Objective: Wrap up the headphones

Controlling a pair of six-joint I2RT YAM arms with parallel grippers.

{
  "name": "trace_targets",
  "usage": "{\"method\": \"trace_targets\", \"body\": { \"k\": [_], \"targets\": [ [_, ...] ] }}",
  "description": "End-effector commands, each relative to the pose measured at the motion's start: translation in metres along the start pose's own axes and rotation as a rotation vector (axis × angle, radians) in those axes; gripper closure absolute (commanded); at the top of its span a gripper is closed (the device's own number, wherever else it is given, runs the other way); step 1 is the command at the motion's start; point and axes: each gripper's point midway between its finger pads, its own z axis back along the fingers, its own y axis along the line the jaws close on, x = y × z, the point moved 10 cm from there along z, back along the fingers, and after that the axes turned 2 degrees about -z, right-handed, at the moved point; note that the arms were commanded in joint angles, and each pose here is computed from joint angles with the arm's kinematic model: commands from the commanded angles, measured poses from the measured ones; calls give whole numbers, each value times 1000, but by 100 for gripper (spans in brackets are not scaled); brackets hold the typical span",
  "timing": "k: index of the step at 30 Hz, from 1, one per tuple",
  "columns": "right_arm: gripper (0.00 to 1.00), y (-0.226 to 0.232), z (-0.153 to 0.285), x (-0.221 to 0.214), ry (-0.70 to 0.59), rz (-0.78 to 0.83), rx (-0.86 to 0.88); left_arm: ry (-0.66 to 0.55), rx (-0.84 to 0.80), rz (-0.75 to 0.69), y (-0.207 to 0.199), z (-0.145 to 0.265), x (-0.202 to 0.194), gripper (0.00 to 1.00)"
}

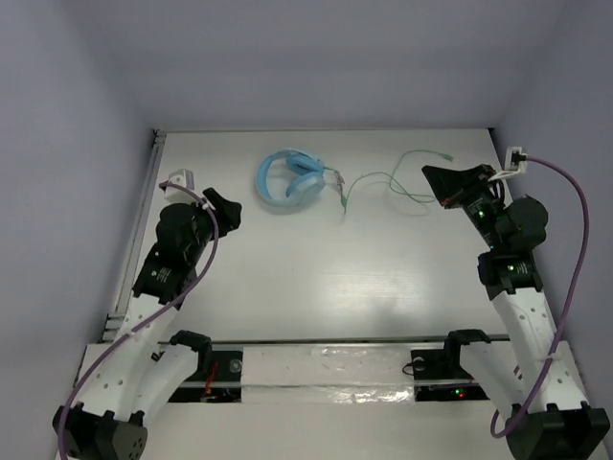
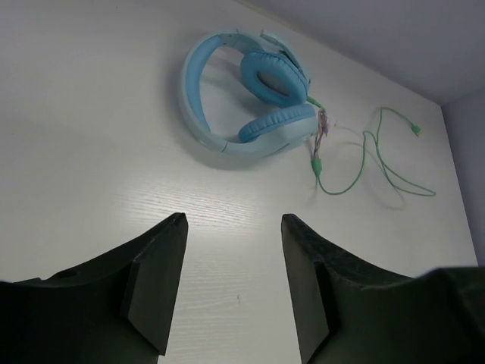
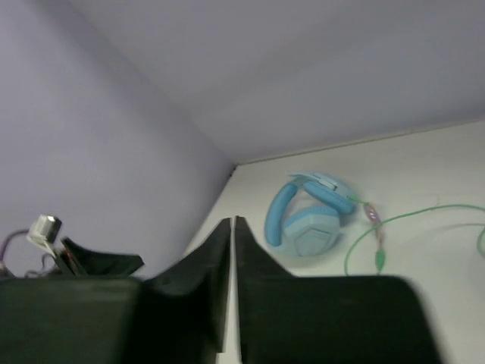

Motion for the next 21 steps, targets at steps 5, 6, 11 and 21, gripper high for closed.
{"method": "trace_targets", "body": {
  "k": [5,6,11,21],
  "targets": [
    [100,3,6,-5,46,20,42,-92,-22,110,-18,-31,22,64],
    [100,2,7,-6,43,17,43,-82,6,113,-15,-42,18,69],
    [100,-4,3,-14,66,0,50,-67,131,104,-5,-85,10,100],
    [100,-18,-4,-28,113,3,32,155,298,3,-5,-188,-13,76]
  ]
}}
